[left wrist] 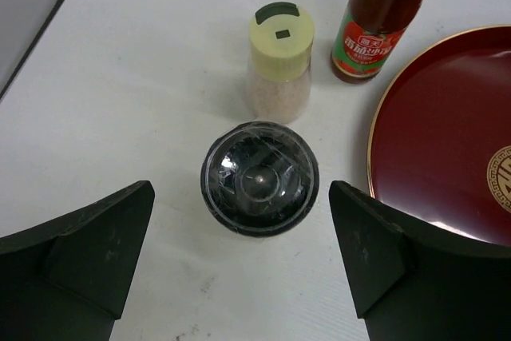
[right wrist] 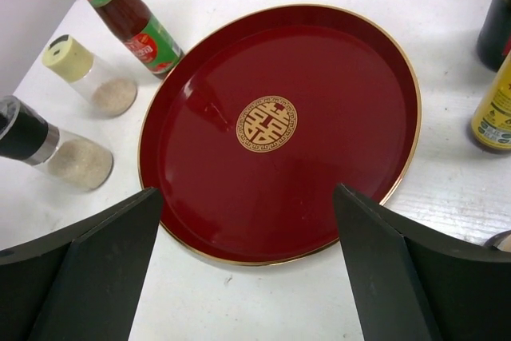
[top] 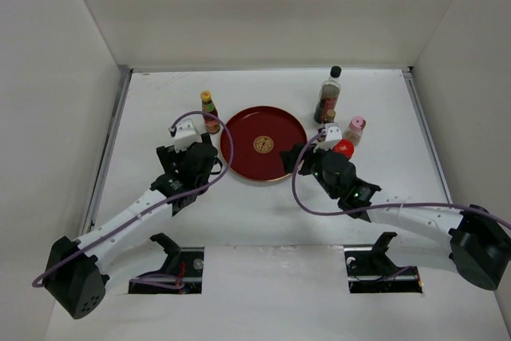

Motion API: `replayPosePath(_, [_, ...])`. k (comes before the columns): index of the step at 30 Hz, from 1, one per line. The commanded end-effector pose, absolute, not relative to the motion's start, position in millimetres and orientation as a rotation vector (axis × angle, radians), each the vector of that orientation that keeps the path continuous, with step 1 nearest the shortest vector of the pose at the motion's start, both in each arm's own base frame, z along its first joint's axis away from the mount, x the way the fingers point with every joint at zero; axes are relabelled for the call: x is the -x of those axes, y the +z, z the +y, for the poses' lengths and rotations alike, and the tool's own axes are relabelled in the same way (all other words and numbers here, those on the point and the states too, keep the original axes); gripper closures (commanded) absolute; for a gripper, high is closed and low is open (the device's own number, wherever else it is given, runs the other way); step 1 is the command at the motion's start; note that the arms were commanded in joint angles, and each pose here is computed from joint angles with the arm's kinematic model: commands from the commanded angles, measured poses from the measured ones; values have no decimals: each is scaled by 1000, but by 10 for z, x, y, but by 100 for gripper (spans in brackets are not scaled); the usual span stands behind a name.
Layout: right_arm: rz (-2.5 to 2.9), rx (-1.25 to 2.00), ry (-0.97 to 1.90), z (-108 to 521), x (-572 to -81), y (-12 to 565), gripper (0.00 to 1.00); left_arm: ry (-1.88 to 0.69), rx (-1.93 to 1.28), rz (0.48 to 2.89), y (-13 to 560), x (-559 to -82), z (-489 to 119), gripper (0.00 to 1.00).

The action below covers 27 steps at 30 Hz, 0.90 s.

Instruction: Organize the condiment bottles

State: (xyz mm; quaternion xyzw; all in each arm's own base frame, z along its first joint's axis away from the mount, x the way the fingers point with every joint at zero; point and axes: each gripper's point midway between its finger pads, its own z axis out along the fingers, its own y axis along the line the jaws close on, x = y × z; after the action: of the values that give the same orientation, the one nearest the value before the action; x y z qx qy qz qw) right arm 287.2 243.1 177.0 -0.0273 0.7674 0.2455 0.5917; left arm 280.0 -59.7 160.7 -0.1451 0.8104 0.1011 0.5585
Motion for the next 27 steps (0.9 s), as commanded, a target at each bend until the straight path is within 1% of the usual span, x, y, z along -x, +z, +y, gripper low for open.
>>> replayPosePath(1, [1731, 66, 632, 2544, -2884, 1961, 5, 128, 397, 1882, 1642, -2951, -677, 7])
replayPosePath(6, [1739, 78, 631, 2579, -2889, 1930, 5, 116, 401, 1909, 1456, -3100, -708, 9])
replayPosePath(10, [1743, 78, 629, 2584, -2894, 1906, 5, 104, 391, 1930, 1346, -3214, -733, 15])
replayPosePath(11, [1747, 81, 626, 2584, -2894, 1896, 5, 106, 387, 1931, 1337, -3228, -734, 20])
replayPosePath(13, [1738, 78, 630, 2579, -2890, 1924, 5, 105, 384, 1915, 1375, -3232, -727, 44])
replayPosePath(14, [1735, 75, 634, 2576, -2886, 1928, 5, 94, 382, 1900, 1442, -3224, -738, 52])
replayPosePath(15, [1734, 72, 638, 2576, -2885, 1925, 6, 82, 383, 1876, 1555, -3211, -745, 57])
replayPosePath(16, [1733, 71, 638, 2574, -2883, 1922, 6, 67, 380, 1844, 1704, -3191, -762, 59])
replayPosePath(20, [1722, 60, 640, 2550, -2887, 1945, 7, -10, 349, 1717, 2374, -3108, -951, 61])
replayPosePath(22, [1720, 44, 634, 2514, -2907, 1928, 8, -68, 323, 1687, 2616, -3151, -1136, 61])
replayPosePath(24, [1716, 17, 629, 2458, -2931, 1935, 8, -120, 297, 1677, 2727, -3283, -1352, 61])
replayPosePath(27, [1711, -16, 615, 2364, -2968, 1923, 10, -194, 257, 1673, 2752, -3609, -1704, 61])
